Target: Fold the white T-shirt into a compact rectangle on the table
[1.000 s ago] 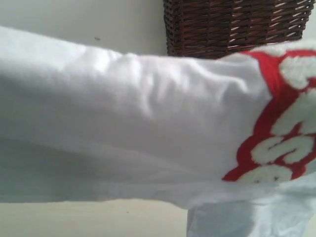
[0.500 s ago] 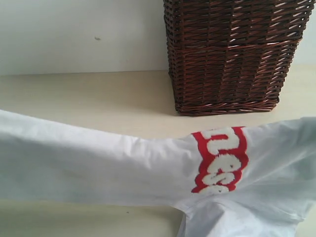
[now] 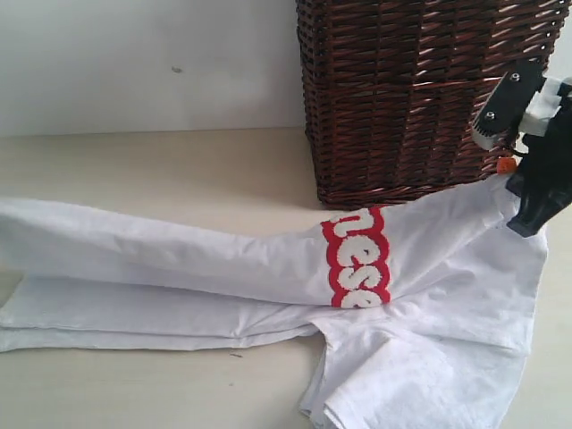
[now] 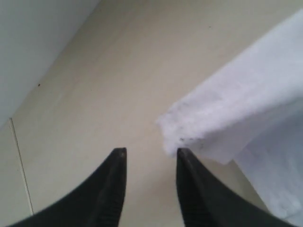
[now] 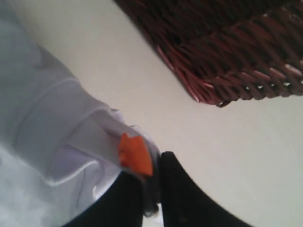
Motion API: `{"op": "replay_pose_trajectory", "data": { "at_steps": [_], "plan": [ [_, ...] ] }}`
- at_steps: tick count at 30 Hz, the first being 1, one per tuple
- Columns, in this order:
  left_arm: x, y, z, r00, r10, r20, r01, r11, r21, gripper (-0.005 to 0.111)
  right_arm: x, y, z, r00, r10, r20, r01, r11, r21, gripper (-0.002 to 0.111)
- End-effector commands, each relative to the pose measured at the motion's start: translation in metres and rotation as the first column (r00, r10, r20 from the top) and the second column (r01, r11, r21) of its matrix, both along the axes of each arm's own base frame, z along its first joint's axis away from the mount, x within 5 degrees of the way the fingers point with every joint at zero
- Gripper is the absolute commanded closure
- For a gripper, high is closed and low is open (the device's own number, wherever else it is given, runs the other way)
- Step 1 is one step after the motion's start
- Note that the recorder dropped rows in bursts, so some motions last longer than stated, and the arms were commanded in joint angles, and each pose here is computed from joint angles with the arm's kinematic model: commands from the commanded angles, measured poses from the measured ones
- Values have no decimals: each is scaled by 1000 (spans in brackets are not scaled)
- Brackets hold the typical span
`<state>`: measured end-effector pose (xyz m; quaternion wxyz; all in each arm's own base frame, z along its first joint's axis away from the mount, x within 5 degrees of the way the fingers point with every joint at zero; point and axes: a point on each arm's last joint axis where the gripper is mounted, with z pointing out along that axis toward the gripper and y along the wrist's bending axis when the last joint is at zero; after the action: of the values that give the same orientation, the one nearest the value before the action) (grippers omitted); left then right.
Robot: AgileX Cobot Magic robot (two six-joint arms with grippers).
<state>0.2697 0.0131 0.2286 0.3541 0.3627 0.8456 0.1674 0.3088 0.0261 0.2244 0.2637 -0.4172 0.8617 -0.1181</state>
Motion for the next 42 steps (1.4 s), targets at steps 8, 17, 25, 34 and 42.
{"op": "replay_pose_trajectory", "data": {
  "at_steps": [8,17,25,34,42],
  "plan": [
    [30,1,-28,995,11,102,-12,1000,8,46,33,5,-15,975,-2,224,-9,999,48,53],
    [23,-3,-36,1000,-6,-19,5,1000,-2,88,27,4,-7,976,-54,210,36,995,88,77],
    [6,-45,-42,967,-155,-204,153,988,-23,107,8,4,-13,975,-220,-30,222,955,195,108],
    [-18,-67,-52,876,-183,-447,87,970,-225,107,-22,23,-25,893,-144,-426,288,910,298,97],
    [-20,-77,-52,866,-272,-420,143,939,-313,107,-44,50,-55,753,-10,-658,315,884,347,108]
  ]
}}
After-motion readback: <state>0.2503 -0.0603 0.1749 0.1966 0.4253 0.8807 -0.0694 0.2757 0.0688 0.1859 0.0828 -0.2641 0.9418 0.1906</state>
